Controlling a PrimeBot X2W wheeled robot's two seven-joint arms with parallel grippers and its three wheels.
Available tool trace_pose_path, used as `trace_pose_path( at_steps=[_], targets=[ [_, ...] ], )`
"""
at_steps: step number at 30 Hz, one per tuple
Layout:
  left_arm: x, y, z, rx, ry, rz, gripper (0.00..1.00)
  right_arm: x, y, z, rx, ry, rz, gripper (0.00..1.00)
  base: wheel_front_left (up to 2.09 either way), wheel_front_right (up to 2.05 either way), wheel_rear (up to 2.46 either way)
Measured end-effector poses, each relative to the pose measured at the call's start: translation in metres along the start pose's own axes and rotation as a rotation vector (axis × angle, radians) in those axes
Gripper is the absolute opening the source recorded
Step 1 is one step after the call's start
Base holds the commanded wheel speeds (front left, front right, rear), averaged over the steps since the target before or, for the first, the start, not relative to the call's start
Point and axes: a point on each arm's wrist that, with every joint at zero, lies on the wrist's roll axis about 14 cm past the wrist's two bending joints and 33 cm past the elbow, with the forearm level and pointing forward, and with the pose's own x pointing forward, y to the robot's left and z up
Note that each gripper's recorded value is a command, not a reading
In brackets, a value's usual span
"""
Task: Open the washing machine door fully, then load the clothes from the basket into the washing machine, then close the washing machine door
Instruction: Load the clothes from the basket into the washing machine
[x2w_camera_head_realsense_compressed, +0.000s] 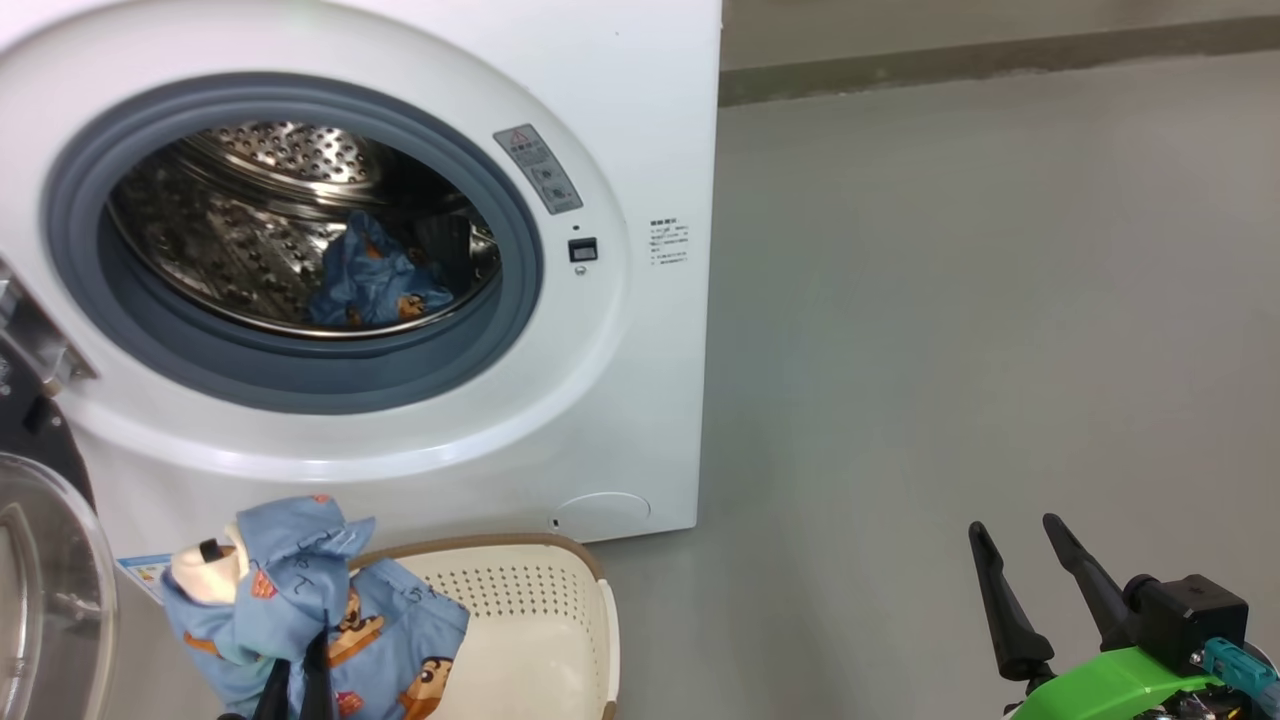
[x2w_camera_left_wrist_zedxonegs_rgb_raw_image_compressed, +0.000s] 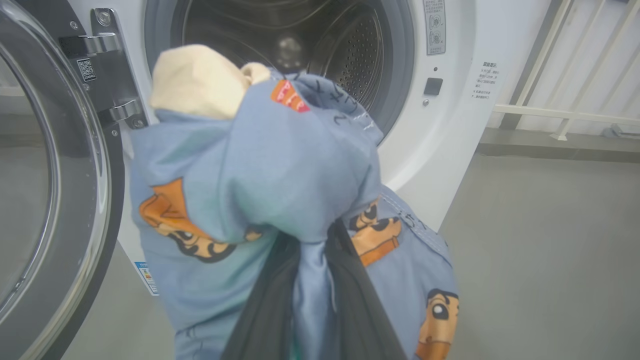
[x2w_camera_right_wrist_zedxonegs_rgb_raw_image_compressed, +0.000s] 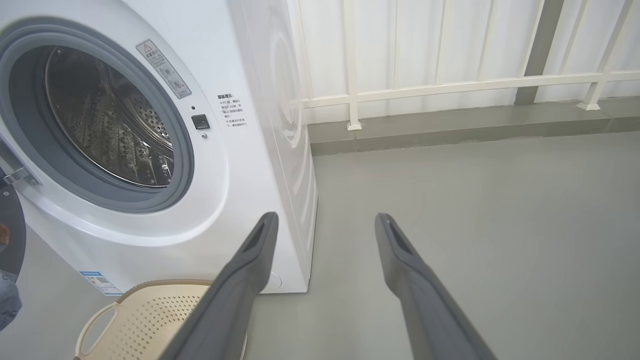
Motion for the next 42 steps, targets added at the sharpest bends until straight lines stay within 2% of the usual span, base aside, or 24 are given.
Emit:
trace_pose_path(
  at_steps=[29,34,42],
  targets=[
    [0.004,0.004,-0.012,-0.014,0.051,0.014,0.00,0.004,0.015,-0.018,0.027,0.054,0.035,1.00,0.00,0.00,0.00],
    [0.036,0.003,-0.007,-0.004,0.046,0.001,0.00,0.016,0.012,-0.019,0.032,0.057,0.026,1.00,0.00,0.00,0.00],
    [0.125,-0.013,0.015,-0.016,-0.013,-0.037,0.00,0.048,0.001,-0.022,0.029,0.054,0.003,1.00,0.00,0.00,0.00]
  ],
)
